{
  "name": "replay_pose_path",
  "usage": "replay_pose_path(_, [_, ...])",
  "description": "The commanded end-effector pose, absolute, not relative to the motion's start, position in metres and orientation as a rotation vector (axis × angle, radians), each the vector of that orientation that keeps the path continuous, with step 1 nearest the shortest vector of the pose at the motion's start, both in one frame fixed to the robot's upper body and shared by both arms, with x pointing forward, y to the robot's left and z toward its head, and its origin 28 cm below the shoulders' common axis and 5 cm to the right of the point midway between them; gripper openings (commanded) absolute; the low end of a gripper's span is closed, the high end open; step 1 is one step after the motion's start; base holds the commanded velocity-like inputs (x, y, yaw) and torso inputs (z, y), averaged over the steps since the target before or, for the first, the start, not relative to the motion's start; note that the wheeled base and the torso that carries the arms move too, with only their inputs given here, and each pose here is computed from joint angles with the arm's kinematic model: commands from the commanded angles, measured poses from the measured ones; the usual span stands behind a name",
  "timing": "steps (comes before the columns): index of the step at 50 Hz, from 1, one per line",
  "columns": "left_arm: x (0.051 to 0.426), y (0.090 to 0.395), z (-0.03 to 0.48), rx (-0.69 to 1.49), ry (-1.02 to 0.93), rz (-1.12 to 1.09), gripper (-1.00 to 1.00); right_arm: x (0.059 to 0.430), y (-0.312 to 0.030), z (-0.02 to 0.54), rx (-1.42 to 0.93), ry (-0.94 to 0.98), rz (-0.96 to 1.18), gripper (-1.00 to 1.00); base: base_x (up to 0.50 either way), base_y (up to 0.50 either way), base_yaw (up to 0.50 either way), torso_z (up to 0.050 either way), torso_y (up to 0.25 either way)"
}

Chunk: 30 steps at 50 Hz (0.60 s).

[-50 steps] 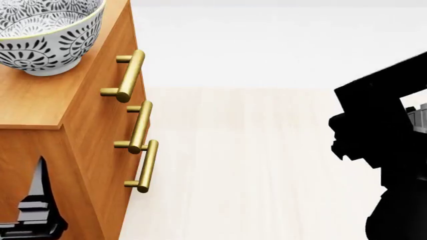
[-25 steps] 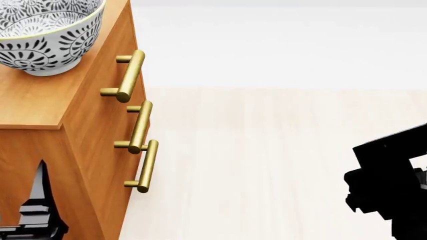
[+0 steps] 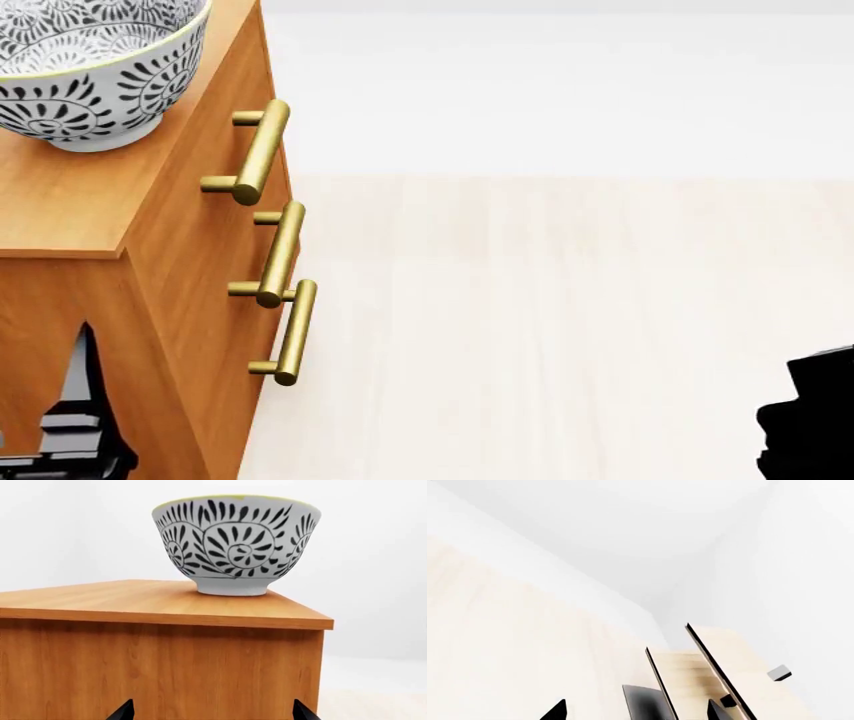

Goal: Close the top drawer of the cabinet and put the bowl on top of it.

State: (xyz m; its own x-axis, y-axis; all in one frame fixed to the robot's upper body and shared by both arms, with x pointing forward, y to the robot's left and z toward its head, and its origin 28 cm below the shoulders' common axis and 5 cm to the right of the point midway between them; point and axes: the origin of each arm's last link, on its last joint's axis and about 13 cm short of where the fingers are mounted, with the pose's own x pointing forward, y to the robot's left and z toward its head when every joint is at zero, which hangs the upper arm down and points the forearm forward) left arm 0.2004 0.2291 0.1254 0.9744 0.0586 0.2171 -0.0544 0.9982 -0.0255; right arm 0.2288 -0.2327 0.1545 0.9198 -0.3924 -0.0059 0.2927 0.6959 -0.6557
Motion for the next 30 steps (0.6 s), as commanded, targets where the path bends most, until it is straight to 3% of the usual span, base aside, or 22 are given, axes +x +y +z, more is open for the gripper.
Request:
replay_pose_path(1, [0.198,0.228,0.126,-0.016,-0.222,0.059,1.00,0.222,-0.232,0.153,-0.698,0.142,-0.380,1.00,0.00,0.00,0.00,0.000,0.000])
replay_pose_path(30, [0.175,0.231,0.148,-0.014,-0.326,0.077,1.00,0.197,-0.213,0.196,-0.702,-0.034,-0.337,1.00,0.00,0.00,0.00,0.000,0.000])
